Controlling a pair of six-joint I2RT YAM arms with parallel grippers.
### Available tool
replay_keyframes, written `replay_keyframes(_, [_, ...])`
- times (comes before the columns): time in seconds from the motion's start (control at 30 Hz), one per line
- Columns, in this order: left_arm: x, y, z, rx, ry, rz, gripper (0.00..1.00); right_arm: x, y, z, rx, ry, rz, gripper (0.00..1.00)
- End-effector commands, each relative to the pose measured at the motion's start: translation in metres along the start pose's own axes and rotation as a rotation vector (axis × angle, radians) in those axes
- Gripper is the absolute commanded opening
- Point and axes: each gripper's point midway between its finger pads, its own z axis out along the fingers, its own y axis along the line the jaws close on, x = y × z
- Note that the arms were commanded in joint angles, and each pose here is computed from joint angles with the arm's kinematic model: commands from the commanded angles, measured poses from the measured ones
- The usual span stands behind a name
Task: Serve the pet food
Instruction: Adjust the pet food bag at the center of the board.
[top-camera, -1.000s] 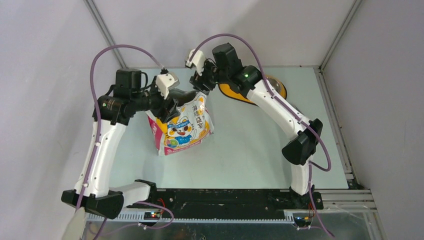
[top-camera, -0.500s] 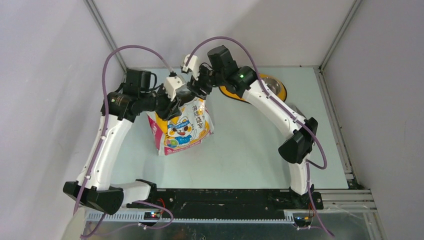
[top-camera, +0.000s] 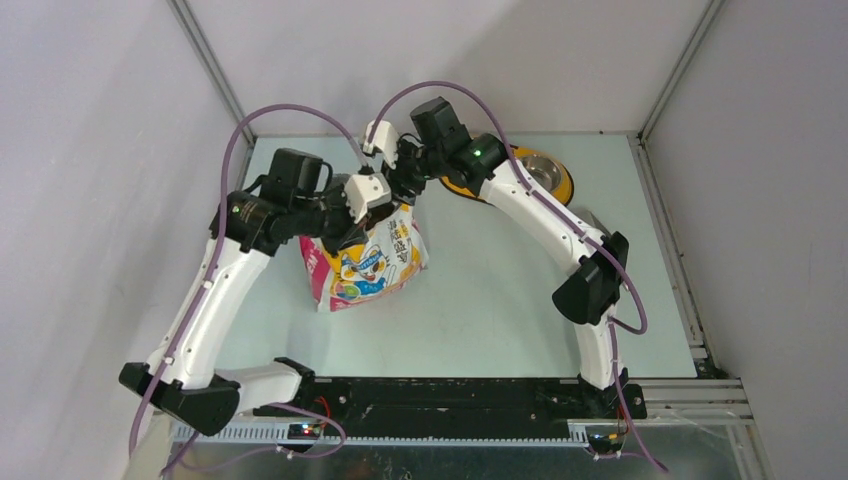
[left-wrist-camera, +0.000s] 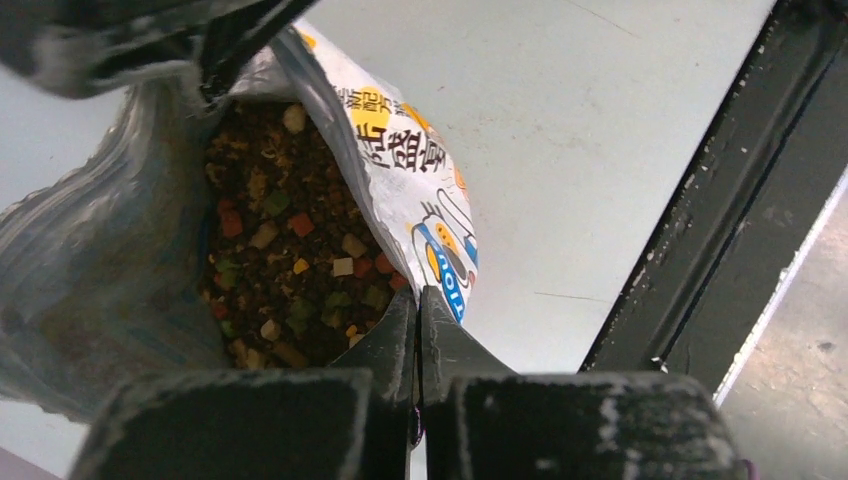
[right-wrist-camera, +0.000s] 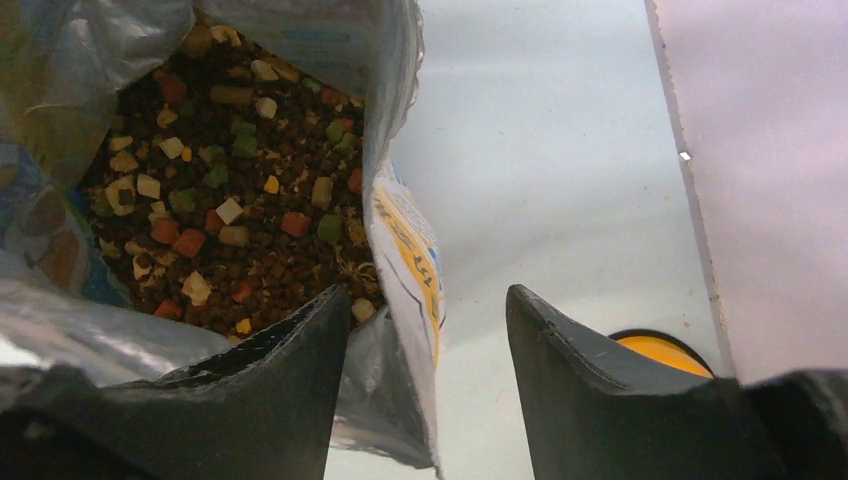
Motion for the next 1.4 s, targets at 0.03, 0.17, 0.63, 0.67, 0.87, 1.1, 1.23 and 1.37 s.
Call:
replay_keyframes(0.03, [0.009, -0.033, -0.008, 0.065, 0.028, 0.062, 0.0, -0.02, -0.002, -0.028, 0.024, -0.03, -0.051, 0.61])
replay_keyframes(0.17, [0.016, -0.045, -0.007, 0.089, 0.057, 0.098, 0.0, -0.019, -0.005, -0.031, 0.043, -0.016, -0.06, 0.6])
replay_keyframes(0.63, [0.028, -0.068, -0.017, 0.146, 0.101, 0.162, 0.0, -0.032, -0.056, -0.054, 0.277, -0.044, -0.034, 0.61])
replay_keyframes(0.67, [0.029, -0.07, -0.019, 0.153, 0.104, 0.163, 0.0, -0.033, -0.056, -0.053, 0.281, -0.046, -0.037, 0.61])
replay_keyframes(0.87, [0.009, -0.052, -0.033, 0.018, 0.034, 0.168, 0.16, -0.034, -0.047, -0.054, 0.248, -0.047, -0.03, 0.61])
replay_keyframes(1.1, [-0.035, 0.022, -0.075, -0.44, -0.106, 0.055, 0.78, -0.03, -0.023, -0.066, 0.173, -0.034, 0.056, 0.61])
replay_keyframes(1.23, [-0.049, 0.054, -0.107, -0.637, -0.179, -0.006, 0.97, -0.027, -0.025, -0.074, 0.163, -0.047, 0.127, 0.61])
replay_keyframes(1.37, [-0.049, 0.086, -0.134, -0.824, -0.178, -0.074, 1.0, -0.031, -0.028, -0.087, 0.151, -0.097, 0.165, 0.61])
